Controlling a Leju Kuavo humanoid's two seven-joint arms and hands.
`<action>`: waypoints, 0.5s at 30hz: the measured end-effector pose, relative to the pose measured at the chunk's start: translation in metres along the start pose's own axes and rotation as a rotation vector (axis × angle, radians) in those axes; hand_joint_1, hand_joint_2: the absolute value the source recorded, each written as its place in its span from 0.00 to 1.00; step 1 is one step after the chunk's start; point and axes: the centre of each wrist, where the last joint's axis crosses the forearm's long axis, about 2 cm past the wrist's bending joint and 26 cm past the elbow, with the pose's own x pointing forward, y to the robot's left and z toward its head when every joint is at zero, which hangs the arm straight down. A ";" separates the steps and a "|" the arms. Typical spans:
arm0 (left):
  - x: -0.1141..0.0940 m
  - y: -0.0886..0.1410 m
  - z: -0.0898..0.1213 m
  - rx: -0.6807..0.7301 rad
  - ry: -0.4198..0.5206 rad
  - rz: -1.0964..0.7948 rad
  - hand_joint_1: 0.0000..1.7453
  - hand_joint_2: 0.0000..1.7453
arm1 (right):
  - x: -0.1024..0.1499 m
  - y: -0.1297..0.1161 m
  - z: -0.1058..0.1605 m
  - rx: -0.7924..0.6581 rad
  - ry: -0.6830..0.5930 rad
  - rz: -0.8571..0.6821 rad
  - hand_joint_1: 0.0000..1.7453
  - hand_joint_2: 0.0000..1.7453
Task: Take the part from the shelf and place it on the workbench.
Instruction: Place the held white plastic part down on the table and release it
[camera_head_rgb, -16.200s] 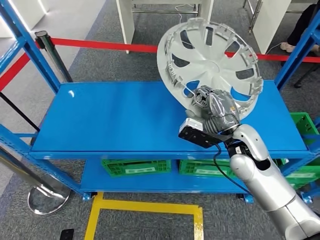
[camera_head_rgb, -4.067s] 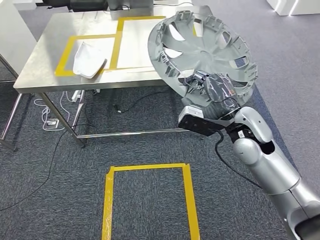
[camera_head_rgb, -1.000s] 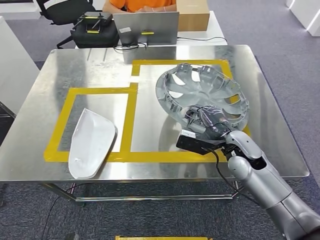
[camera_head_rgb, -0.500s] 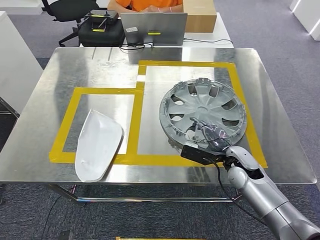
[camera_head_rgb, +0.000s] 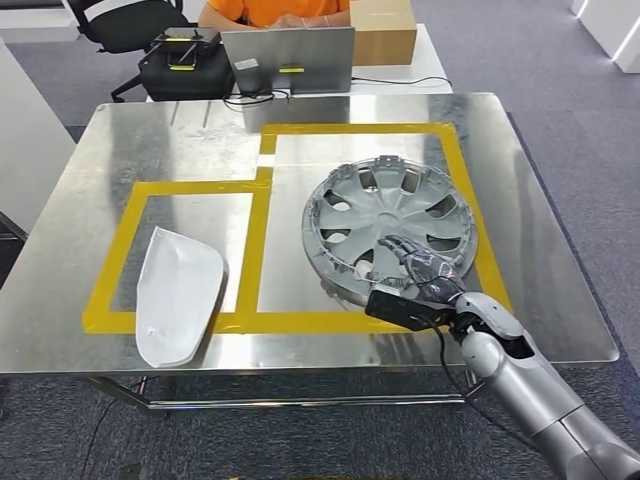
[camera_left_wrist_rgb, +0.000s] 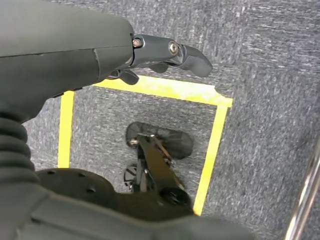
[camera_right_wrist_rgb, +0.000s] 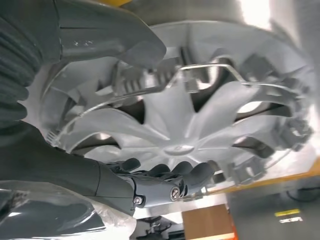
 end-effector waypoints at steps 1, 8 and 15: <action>0.000 0.000 0.000 0.002 -0.001 0.000 0.00 0.00 | -0.001 -0.003 0.001 0.004 -0.004 -0.006 0.00 1.00; 0.000 0.000 0.000 0.025 0.010 0.024 0.00 0.00 | -0.003 -0.014 0.013 -0.045 -0.044 -0.078 0.00 0.00; -0.008 -0.003 0.005 0.106 0.037 0.076 0.00 1.00 | 0.026 0.003 0.044 -0.357 -0.053 -0.392 0.00 0.00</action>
